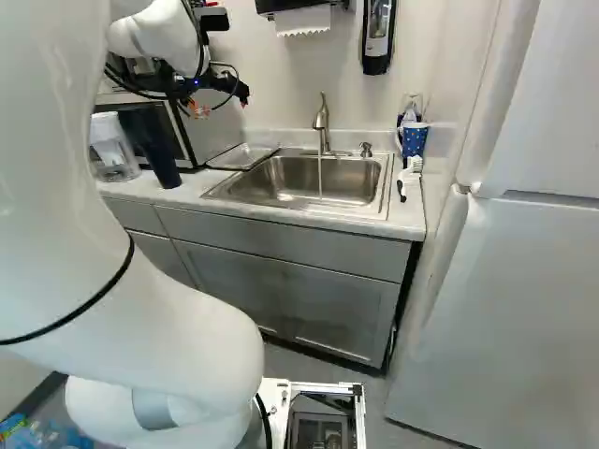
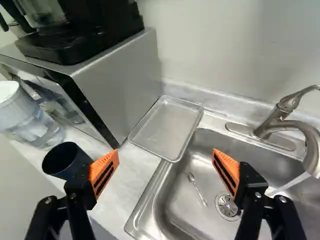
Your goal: Rinse the cup and place it in the tray
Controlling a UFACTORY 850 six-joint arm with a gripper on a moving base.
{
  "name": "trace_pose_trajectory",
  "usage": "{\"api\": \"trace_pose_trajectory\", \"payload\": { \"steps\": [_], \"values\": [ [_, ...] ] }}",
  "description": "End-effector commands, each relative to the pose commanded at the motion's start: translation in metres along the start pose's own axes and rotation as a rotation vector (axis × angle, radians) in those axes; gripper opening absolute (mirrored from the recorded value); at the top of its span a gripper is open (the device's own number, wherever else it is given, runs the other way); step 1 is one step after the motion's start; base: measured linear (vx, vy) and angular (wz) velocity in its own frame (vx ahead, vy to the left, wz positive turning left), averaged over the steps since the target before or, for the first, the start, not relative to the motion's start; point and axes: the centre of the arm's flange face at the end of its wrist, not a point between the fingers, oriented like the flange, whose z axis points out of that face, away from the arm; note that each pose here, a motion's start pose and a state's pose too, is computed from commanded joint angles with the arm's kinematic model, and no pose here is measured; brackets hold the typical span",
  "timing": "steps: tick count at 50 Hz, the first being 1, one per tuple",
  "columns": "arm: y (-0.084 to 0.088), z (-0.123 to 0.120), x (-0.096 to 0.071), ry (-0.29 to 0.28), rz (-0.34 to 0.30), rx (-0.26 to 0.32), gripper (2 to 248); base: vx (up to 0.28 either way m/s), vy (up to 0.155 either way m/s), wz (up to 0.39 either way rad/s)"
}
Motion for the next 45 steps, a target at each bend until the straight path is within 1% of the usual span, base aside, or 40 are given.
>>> {"api": "trace_pose_trajectory", "payload": {
  "steps": [45],
  "values": [
    [-0.069,0.019,0.009,-0.008,-0.067,0.116,247,0.0,0.0,0.0]
  ]
}}
